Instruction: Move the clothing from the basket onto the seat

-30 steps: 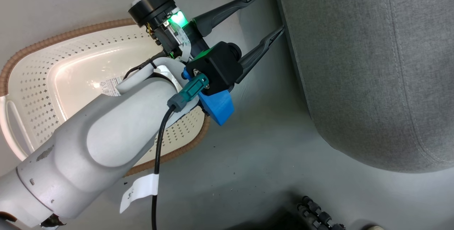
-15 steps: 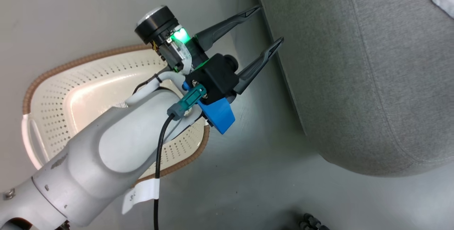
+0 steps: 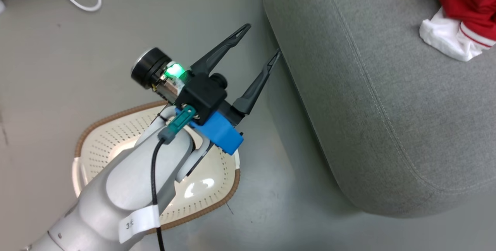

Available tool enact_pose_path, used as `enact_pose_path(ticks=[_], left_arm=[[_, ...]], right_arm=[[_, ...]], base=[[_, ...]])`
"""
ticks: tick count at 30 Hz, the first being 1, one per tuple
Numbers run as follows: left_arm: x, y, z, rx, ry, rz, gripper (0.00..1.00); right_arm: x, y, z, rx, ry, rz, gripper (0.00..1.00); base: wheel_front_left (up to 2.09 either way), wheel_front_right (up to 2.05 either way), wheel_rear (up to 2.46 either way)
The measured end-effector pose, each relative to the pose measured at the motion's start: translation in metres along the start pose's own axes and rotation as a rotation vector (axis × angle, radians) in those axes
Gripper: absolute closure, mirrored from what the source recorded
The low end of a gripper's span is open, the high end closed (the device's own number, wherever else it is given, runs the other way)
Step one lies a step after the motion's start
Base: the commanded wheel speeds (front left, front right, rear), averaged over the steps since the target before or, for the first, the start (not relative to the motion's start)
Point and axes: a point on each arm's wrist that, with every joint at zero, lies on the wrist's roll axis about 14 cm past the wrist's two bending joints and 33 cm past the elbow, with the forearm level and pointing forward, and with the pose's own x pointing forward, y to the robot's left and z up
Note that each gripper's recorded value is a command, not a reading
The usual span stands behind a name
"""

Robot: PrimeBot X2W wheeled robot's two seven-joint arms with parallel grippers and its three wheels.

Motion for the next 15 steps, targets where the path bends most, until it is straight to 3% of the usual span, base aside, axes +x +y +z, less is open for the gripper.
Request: enact_pose_path(ticks=[15], left_arm=[[-0.085,0.057,0.079,0.070,-0.129,0.410,0.00]], right_arm=[[-0.018,0.098,0.060,0.206,-0.131,0.232,0.00]], base=[[0.00,0.00,0.00]])
